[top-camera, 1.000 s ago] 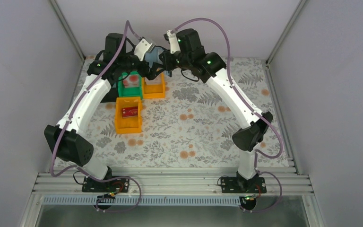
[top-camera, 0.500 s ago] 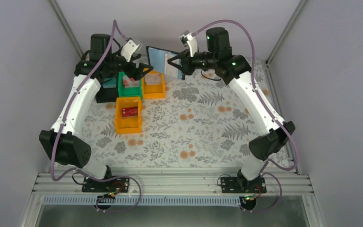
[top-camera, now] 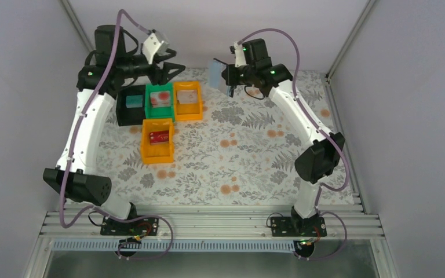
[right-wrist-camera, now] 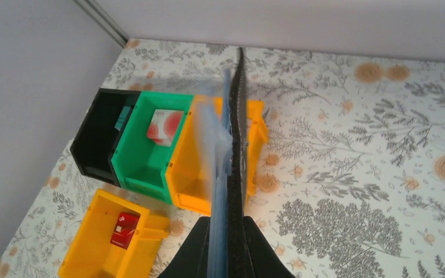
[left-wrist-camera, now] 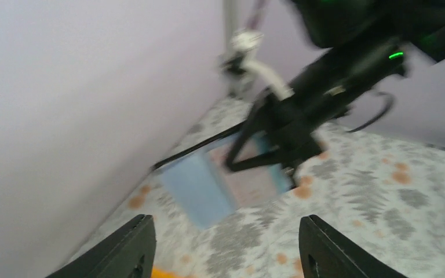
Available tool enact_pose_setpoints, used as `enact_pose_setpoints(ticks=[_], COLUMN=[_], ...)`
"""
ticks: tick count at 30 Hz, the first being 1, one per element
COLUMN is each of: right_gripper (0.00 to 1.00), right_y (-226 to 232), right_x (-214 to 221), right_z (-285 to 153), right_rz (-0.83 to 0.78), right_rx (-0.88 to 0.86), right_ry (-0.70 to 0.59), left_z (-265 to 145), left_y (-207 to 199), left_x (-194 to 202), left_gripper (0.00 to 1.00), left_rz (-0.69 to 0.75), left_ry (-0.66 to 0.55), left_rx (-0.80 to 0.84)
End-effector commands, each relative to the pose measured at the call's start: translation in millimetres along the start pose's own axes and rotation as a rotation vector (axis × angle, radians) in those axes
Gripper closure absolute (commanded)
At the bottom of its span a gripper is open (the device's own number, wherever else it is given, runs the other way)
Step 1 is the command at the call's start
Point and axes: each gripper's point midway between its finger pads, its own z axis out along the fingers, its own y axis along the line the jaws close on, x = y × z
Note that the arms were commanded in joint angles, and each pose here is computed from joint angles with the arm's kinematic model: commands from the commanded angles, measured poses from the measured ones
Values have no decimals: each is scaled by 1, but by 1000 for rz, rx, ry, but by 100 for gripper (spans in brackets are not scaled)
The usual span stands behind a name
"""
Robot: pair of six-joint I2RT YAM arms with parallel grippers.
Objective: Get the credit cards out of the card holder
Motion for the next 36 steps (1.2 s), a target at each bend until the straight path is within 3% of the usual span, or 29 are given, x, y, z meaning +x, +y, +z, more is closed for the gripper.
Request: enact_pose_setpoints(ticks=[1, 6, 12, 17, 24, 32, 36], right_gripper=[96, 96, 96, 96, 96, 96, 96], right_y=[19, 86, 133, 145, 166, 183, 186], right_x=[-9, -7, 4, 12, 15, 20, 19], right_z=[-4, -26, -82, -109, -132, -144, -141], right_rz=[-20, -201, -409, -504, -586, -648, -646], right_rx=[17, -329, -601, -681, -804, -909, -917], right_ry=[-35, -45, -123, -151, -194, -212, -220], left_z=[22, 50, 50, 36, 22, 34, 34], left_y=[-72, -96, -93, -100, -104, -96, -105], left_x=[-4, 31, 33, 30, 15, 3, -13], left_gripper=[43, 56, 59, 67, 66, 64, 63], left_rz=[-72, -191, -172, -116, -66, -51, -67], left_ry=[-40, 25, 27, 9, -45, -58, -98], left_rx=[331, 444, 456, 485, 496, 440, 502])
